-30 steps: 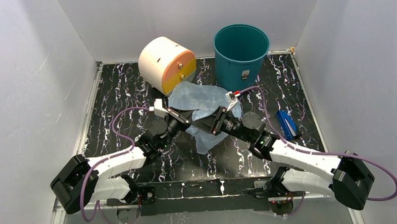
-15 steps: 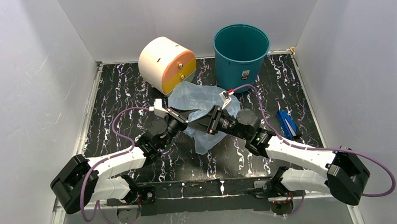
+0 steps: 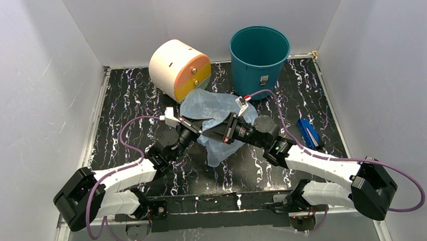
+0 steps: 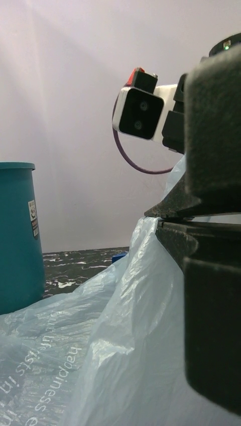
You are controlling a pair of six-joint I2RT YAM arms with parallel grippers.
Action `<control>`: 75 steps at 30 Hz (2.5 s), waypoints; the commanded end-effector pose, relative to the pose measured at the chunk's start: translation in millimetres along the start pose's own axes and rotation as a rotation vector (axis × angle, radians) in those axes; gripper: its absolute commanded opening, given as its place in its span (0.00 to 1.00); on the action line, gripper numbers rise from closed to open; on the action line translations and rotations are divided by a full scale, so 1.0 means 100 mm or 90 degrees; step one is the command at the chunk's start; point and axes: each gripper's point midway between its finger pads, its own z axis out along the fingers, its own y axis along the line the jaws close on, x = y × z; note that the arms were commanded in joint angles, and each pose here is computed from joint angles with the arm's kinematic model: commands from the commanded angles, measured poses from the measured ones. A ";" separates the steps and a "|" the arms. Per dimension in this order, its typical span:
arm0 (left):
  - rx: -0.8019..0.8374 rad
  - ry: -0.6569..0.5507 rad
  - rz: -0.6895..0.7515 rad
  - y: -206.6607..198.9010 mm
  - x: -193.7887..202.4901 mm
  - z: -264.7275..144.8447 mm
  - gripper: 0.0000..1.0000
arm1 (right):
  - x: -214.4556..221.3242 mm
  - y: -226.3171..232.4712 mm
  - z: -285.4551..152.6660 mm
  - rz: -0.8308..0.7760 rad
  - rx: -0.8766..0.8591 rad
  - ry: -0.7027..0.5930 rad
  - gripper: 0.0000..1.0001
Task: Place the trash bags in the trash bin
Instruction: Unfold the trash bag at the center of the board.
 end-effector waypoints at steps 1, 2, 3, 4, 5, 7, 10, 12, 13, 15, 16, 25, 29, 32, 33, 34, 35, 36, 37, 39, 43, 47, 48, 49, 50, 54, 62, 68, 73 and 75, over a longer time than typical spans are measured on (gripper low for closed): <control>0.036 -0.012 0.021 -0.17 -0.08 -0.03 0.10 | -0.28 0.37 -0.03 -0.039 -0.044 -0.050 0.07; 0.029 -0.008 0.032 -0.15 -0.08 -0.05 0.17 | -0.33 0.30 -0.05 -0.050 -0.017 -0.063 0.06; 0.019 -0.008 0.048 -0.14 -0.11 -0.07 0.27 | -0.40 0.20 -0.07 -0.056 0.021 -0.076 0.06; 0.000 -0.007 0.071 -0.09 -0.14 -0.10 0.35 | -0.47 0.11 -0.10 -0.061 0.056 -0.089 0.05; -0.016 -0.012 0.094 -0.07 -0.20 -0.15 0.43 | -0.52 0.04 -0.13 -0.065 0.083 -0.097 0.04; -0.051 -0.025 0.152 0.00 -0.35 -0.26 0.64 | -0.60 -0.10 -0.20 -0.059 0.120 -0.101 0.04; -0.072 -0.020 0.234 -0.04 -0.52 -0.39 0.77 | -0.64 -0.27 -0.28 -0.020 0.131 -0.089 0.04; -0.073 0.012 0.282 -0.08 -0.52 -0.43 0.78 | -0.68 -0.33 -0.33 0.006 0.117 -0.090 0.03; -0.070 0.032 0.305 -0.10 -0.48 -0.44 0.79 | -0.74 -0.34 -0.35 0.015 0.108 -0.096 0.03; -0.067 0.078 0.345 -0.10 -0.39 -0.45 0.79 | -0.79 -0.31 -0.37 0.019 0.085 -0.087 0.03; -0.045 0.108 0.360 -0.14 -0.31 -0.46 0.79 | -0.81 -0.29 -0.37 0.019 0.077 -0.079 0.03; 0.184 0.358 0.443 -0.61 0.33 -0.46 0.79 | -0.84 0.00 -0.42 -0.034 0.016 -0.035 0.05; 0.234 0.375 0.464 -0.77 0.35 -0.43 0.74 | -0.80 0.09 -0.44 -0.041 -0.002 -0.016 0.06; 0.273 0.425 0.453 -0.85 0.46 -0.44 0.58 | -0.81 0.09 -0.47 -0.039 0.000 -0.026 0.07; 0.284 0.437 0.446 -0.87 0.49 -0.45 0.53 | -0.81 0.09 -0.48 -0.038 0.001 -0.029 0.08; 0.290 0.448 0.440 -0.87 0.51 -0.46 0.48 | -0.81 0.09 -0.48 -0.037 0.001 -0.029 0.08; 0.290 0.456 0.437 -0.84 0.53 -0.48 0.43 | -0.82 0.09 -0.49 -0.035 0.002 -0.030 0.08; 0.287 0.461 0.436 -0.82 0.53 -0.49 0.37 | -0.81 0.08 -0.48 -0.032 0.003 -0.030 0.08; 0.282 0.466 0.432 -0.78 0.55 -0.51 0.32 | -0.82 0.08 -0.49 -0.032 0.001 -0.031 0.08; 0.277 0.470 0.431 -0.74 0.56 -0.55 0.26 | -0.82 0.09 -0.48 -0.026 -0.004 -0.033 0.09; 0.274 0.460 0.427 -0.72 0.55 -0.57 0.20 | -0.79 0.10 -0.47 -0.013 -0.021 -0.027 0.09; 0.276 0.443 0.407 -0.72 0.54 -0.53 0.04 | -0.76 0.12 -0.45 -0.005 -0.039 -0.013 0.15; 0.277 0.436 0.403 -0.72 0.53 -0.51 0.01 | -0.75 0.13 -0.45 -0.004 -0.044 -0.011 0.17; 0.276 0.432 0.400 -0.72 0.53 -0.50 0.00 | -0.75 0.14 -0.45 -0.004 -0.047 -0.009 0.21; 0.277 0.427 0.399 -0.72 0.52 -0.49 0.00 | -0.75 0.14 -0.45 -0.002 -0.048 -0.007 0.25; 0.291 0.411 0.394 -0.78 0.51 -0.47 0.00 | -0.70 0.10 -0.44 0.006 -0.045 0.008 0.37; 0.271 0.458 0.393 -0.62 0.60 -0.47 0.00 | -0.70 0.16 -0.39 0.024 -0.079 0.022 0.39; 0.205 0.486 0.438 -0.37 0.64 -0.48 0.00 | -0.69 0.14 -0.39 0.028 -0.072 0.023 0.29; 0.208 0.463 0.433 -0.41 0.62 -0.44 0.00 | -0.59 0.02 -0.35 0.051 -0.061 0.069 0.32; 0.219 0.453 0.422 -0.45 0.62 -0.43 0.00 | -0.55 -0.02 -0.34 0.059 -0.058 0.082 0.36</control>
